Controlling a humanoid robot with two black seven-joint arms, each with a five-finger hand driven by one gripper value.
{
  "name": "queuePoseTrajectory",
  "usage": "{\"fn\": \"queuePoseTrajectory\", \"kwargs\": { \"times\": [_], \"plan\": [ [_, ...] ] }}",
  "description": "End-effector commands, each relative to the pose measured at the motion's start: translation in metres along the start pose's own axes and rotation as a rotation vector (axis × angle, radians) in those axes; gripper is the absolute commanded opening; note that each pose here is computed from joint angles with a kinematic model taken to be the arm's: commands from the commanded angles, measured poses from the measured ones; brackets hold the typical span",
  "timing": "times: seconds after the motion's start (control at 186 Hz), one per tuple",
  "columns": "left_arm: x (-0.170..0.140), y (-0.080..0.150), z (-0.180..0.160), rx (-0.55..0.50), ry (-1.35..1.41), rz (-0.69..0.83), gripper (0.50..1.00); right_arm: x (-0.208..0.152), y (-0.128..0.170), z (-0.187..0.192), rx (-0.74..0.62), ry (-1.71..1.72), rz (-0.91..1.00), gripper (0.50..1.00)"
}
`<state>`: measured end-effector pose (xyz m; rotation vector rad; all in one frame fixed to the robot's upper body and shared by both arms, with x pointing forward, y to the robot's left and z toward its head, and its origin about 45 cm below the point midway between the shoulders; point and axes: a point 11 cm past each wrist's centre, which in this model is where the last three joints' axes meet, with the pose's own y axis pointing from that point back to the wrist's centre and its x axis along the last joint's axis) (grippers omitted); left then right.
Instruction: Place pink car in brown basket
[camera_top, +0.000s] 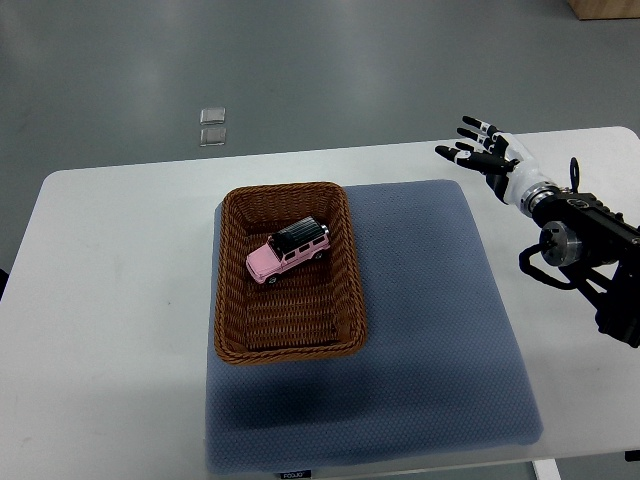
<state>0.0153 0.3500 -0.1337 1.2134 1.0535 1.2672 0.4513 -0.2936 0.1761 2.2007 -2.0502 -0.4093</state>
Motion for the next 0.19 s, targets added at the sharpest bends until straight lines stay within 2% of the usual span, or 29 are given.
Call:
{"fn": "queuePoseTrajectory", "kwargs": {
  "times": [0.0, 0.183],
  "plan": [
    [-0.0009, -0.0001, 0.0000, 0.000, -0.002, -0.003, 1.000, -0.0001, -0.0002, 0.0008, -0.001, -0.003, 0.004, 0.917],
    [-0.0019, -0.0001, 0.0001, 0.000, -0.002, -0.006, 1.000, -0.0009, 0.0003, 0.0032, -0.006, -0.002, 0.001, 0.917]
  ]
}}
